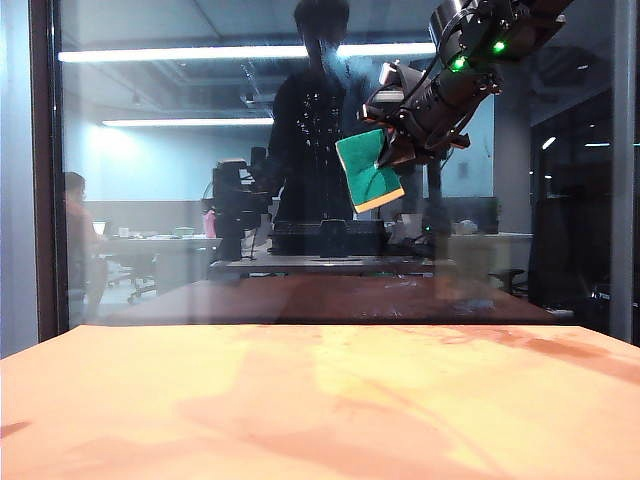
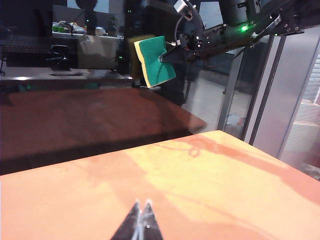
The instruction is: Pick up the sponge from the table, wipe the water off the glass, and finally place the sponge back on the table.
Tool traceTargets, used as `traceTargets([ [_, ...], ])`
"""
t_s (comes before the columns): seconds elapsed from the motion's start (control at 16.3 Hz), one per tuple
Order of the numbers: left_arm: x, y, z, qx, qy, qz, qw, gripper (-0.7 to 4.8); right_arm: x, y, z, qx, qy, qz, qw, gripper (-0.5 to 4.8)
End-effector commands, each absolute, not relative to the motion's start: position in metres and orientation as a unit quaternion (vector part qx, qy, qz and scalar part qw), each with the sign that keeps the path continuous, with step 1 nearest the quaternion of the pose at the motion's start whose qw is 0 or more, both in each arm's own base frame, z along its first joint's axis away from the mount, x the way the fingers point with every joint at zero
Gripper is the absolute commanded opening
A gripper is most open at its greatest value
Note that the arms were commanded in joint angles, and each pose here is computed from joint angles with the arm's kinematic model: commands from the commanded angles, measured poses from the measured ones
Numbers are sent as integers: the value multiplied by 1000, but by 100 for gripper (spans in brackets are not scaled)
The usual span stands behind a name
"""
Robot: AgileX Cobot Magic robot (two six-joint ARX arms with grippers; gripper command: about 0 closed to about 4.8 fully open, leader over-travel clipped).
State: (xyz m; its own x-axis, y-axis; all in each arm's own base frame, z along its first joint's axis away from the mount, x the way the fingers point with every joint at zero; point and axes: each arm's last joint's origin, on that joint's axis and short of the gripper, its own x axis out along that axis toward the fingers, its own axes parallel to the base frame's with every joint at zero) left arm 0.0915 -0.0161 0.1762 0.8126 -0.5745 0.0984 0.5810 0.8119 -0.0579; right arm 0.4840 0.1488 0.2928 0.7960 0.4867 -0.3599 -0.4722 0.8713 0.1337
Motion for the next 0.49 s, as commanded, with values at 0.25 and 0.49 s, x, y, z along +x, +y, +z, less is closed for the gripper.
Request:
traceTargets([
  [0.25,91,-16,178,-40,-46,-304,951,-6,482,149,369,20,64,258,964,-9],
  [0.49,91,-16,178,-39,-46,-304,951,-6,474,151,404,21,16,263,964,-9],
])
